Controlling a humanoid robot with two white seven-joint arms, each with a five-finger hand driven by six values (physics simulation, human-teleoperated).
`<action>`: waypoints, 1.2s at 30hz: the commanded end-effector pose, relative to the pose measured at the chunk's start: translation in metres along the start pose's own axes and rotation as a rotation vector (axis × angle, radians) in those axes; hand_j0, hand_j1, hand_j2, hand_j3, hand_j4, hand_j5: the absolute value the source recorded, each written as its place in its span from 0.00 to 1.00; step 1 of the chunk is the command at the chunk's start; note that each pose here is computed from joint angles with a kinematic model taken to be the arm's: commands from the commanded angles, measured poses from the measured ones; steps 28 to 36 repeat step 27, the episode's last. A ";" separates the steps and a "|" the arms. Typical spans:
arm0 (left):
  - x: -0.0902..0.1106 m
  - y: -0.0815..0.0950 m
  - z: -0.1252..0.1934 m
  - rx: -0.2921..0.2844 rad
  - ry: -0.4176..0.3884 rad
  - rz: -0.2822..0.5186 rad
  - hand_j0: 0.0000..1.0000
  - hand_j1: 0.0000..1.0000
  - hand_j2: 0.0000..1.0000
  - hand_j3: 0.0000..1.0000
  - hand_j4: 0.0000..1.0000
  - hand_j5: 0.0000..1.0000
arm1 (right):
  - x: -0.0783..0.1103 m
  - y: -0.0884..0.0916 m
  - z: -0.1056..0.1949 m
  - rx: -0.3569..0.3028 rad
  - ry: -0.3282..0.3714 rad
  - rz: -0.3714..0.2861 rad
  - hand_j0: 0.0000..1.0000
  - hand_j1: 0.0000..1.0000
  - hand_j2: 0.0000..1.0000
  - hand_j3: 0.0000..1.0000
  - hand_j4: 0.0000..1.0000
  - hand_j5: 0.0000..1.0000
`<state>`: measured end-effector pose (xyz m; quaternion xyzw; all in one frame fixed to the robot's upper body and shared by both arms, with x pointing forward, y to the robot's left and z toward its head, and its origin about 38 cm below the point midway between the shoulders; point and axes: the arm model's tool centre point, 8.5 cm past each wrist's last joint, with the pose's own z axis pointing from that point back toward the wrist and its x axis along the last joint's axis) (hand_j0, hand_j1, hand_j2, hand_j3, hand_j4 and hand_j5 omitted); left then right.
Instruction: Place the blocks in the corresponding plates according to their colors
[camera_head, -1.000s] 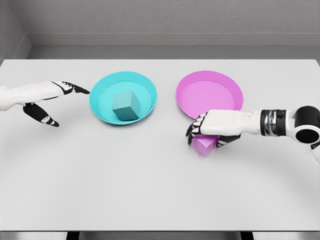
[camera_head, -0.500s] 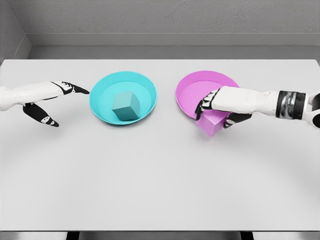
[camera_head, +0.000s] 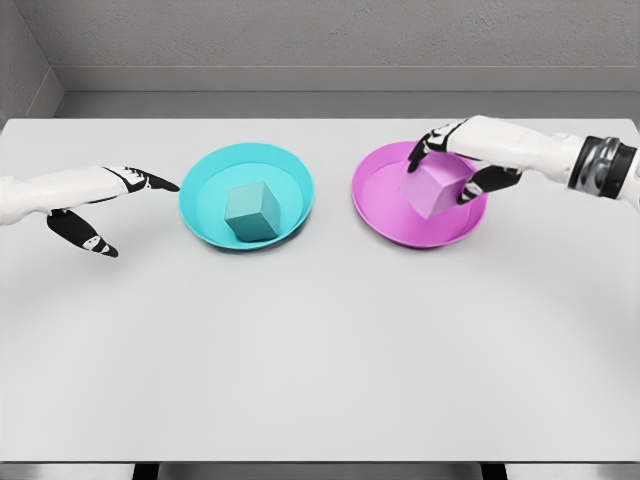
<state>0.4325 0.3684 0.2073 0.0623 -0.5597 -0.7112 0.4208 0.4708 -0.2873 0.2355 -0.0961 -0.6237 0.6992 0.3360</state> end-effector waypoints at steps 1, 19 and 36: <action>0.000 0.001 0.000 0.005 -0.001 0.006 1.00 1.00 1.00 1.00 1.00 1.00 | -0.015 -0.001 0.007 -0.036 0.041 -0.047 0.67 0.67 0.67 0.67 0.67 0.67; 0.000 0.001 0.001 0.005 0.000 0.006 1.00 1.00 1.00 1.00 1.00 1.00 | -0.081 0.003 0.072 -0.138 0.267 -0.186 1.00 1.00 1.00 1.00 1.00 1.00; -0.004 -0.005 0.002 -0.002 0.011 0.021 1.00 1.00 1.00 1.00 1.00 1.00 | -0.080 0.001 0.072 -0.138 0.265 -0.179 1.00 1.00 1.00 1.00 1.00 1.00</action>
